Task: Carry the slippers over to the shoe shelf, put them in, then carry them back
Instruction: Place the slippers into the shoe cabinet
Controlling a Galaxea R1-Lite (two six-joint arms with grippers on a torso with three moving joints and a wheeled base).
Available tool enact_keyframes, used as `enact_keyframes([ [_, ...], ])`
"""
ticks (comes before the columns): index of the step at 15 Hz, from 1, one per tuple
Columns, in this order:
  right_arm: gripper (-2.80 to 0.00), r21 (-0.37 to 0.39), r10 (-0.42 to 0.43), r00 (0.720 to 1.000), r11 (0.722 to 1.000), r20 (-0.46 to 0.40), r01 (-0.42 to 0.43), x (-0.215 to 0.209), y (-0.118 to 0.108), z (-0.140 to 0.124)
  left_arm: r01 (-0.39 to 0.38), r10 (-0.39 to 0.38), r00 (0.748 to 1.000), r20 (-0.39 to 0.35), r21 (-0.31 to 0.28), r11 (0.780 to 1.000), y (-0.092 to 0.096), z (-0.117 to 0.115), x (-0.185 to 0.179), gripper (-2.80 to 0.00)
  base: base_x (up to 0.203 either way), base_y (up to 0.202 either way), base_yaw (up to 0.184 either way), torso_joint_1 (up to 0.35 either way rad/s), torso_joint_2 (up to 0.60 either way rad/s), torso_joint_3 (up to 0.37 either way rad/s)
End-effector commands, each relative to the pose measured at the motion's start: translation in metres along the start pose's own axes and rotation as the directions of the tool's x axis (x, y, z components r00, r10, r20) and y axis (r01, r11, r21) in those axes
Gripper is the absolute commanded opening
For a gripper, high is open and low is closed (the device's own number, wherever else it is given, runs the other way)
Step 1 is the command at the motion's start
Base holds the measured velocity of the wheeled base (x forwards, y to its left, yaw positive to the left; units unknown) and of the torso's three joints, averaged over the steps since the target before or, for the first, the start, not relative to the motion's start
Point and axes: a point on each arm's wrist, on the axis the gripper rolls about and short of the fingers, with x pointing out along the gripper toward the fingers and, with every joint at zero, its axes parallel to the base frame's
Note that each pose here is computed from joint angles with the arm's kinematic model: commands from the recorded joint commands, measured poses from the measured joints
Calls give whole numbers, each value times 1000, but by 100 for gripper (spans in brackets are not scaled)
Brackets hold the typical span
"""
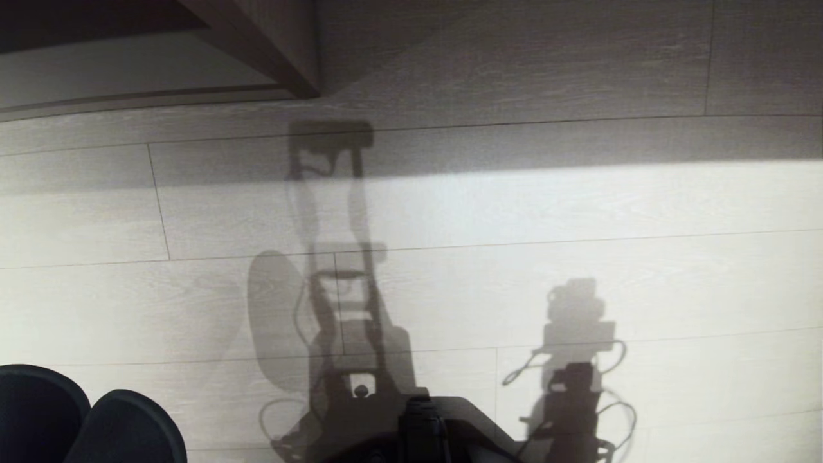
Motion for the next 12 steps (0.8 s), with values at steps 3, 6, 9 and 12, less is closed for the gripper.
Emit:
enact_keyframes([
  [3,-280,1,0,1000,1000,1,0,0,0,0,0,0,1000,0,1,1000,0,0,0,-280,0,0,0,0,0,0],
  [6,-280,1,0,1000,1000,1,0,0,0,0,0,0,1000,1,1,1000,0,0,0,-280,0,0,0,0,0,0],
  [9,-280,1,1,1000,1000,1,-1,0,0,0,-7,7,1000,-4,6,1000,0,0,0,-280,0,0,0,0,0,0],
  [12,-280,1,2,1000,1000,1,-2,0,0,0,-2,1,999,34,33,999,0,8,-2,-280,0,0,0,0,0,0],
])
